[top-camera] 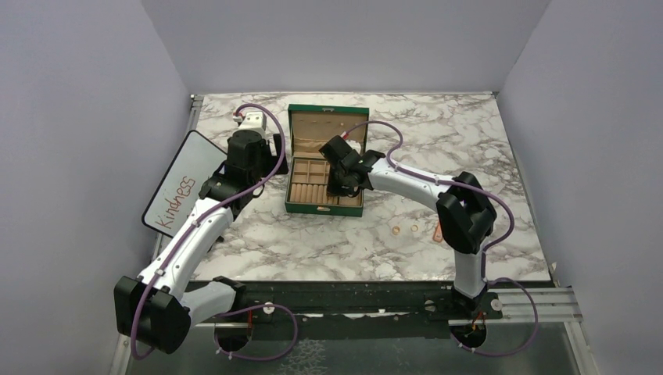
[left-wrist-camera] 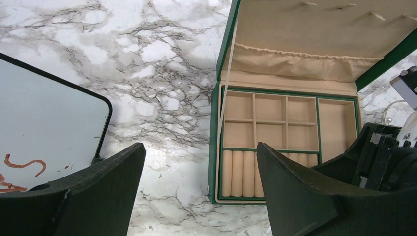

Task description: Organize the mixed jewelry

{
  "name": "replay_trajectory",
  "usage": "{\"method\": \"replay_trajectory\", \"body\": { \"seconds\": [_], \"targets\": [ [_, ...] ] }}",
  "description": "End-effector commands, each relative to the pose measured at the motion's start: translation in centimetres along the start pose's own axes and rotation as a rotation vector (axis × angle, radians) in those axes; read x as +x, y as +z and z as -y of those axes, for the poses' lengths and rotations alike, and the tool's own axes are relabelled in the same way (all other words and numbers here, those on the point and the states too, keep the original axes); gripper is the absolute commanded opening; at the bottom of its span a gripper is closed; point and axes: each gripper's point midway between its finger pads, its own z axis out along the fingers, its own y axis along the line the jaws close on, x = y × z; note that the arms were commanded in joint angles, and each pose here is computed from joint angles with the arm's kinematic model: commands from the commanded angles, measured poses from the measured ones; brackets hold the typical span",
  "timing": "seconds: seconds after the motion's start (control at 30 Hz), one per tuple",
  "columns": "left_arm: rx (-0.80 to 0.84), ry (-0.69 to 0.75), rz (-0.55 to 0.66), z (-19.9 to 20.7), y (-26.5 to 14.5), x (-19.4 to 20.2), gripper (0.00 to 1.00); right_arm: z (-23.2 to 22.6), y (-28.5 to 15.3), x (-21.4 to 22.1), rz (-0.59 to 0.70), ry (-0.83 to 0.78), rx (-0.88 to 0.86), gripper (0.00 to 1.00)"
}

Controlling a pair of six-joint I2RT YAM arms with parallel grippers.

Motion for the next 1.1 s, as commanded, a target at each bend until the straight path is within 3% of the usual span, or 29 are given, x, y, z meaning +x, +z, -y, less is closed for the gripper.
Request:
{"method": "replay_trajectory", "body": {
  "seconds": [0.0, 0.53, 0.83, 1.07],
  "targets": [
    [-0.023, 0.008, 0.032, -0.6, -0.5, -0.6, 0.84, 0.3, 0.6, -0.4, 0.033, 0.008, 0.054, 0.01],
    [-0.030, 0.010, 0.031, -0.8, -0.5, -0.5, 0.85, 0.5, 2.2, 1.5, -0.018, -0.008, 0.075, 0.02],
    [-0.030, 0.010, 0.032, -0.8, -0.4, -0.5, 0.85, -1.3, -0.9, -1.4, 0.073, -0.008, 0.017, 0.32],
    [-0.027, 0.008, 0.031, -0.7, -0.4, -0.4, 0.85, -0.7, -3.7, -3.2, 0.147, -0.001, 0.009, 0.38]
  ]
}}
